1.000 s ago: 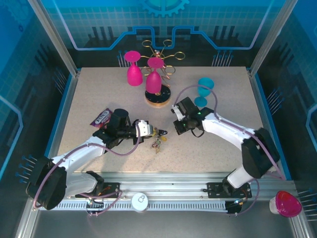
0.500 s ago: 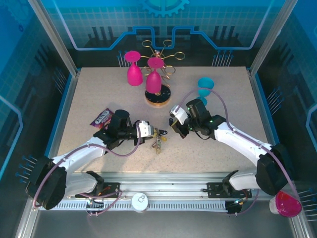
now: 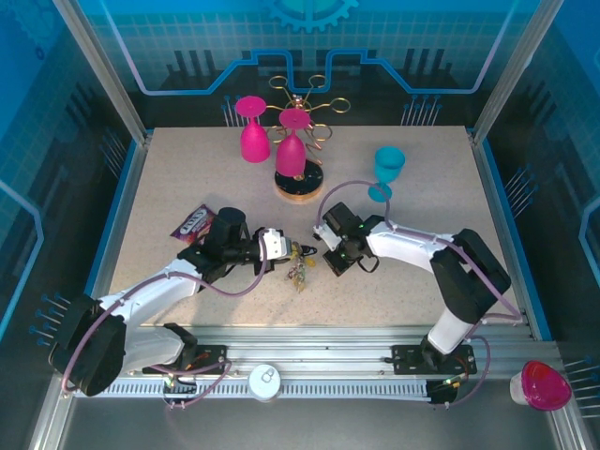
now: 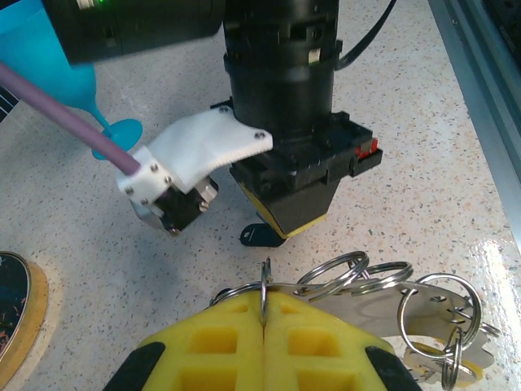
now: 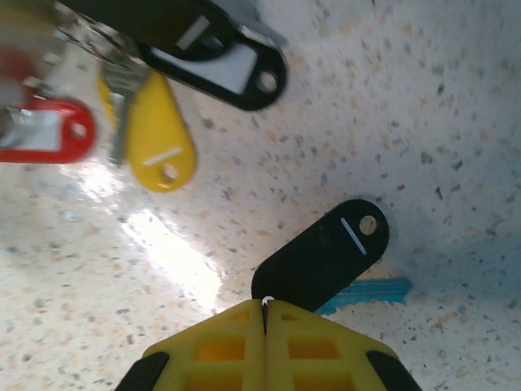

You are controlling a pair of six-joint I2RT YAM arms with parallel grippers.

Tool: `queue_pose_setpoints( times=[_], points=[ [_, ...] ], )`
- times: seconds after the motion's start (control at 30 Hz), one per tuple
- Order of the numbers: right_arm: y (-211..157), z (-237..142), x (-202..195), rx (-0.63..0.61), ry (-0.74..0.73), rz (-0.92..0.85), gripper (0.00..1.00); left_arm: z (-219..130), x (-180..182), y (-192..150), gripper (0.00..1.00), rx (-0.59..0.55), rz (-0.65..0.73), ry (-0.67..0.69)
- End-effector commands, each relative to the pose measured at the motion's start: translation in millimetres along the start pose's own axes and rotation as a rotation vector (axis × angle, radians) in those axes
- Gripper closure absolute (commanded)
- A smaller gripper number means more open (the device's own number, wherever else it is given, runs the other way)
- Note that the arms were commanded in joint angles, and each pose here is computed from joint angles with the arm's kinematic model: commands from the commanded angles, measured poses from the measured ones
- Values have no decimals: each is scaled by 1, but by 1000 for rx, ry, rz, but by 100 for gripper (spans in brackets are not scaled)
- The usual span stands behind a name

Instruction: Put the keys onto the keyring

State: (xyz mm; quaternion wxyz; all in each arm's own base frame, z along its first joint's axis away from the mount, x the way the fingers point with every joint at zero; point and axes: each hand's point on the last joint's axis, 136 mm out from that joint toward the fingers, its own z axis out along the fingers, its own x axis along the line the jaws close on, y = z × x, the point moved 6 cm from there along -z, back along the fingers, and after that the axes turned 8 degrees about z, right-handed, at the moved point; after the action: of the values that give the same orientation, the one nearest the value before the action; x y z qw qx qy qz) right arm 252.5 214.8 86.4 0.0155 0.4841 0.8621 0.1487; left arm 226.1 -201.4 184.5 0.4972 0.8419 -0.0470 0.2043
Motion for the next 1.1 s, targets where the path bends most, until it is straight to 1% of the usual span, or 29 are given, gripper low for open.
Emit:
queue_pose_setpoints(
  times=[0.0,0.07,0.23,0.37,0.5,0.73,0.77,0.9,1.07],
  points=[
    [3,5,-1,52,-21,63,100,1,-3,-1,100,5,12,-9],
    [3,8,-1,66,-23,73,100,2,-3,-1,100,5,13,-10],
    [3,6,-1,61,-24,86,87,2,-3,-1,100,4,12,-12],
    [2,3,-2,64,-31,87,84,2,-3,-1,100,3,12,-11],
    [0,2,-2,74,-29,93,85,2,-3,-2,100,5,10,-13],
    [1,3,-1,72,-25,92,91,2,-3,-1,100,3,12,-12],
    [2,3,-1,69,-25,91,91,2,-3,-1,100,3,14,-13],
    [5,3,-1,62,-23,91,86,2,-3,-1,100,5,14,-11],
    [8,3,0,56,-20,89,87,2,-3,-1,100,4,13,-12]
  ],
)
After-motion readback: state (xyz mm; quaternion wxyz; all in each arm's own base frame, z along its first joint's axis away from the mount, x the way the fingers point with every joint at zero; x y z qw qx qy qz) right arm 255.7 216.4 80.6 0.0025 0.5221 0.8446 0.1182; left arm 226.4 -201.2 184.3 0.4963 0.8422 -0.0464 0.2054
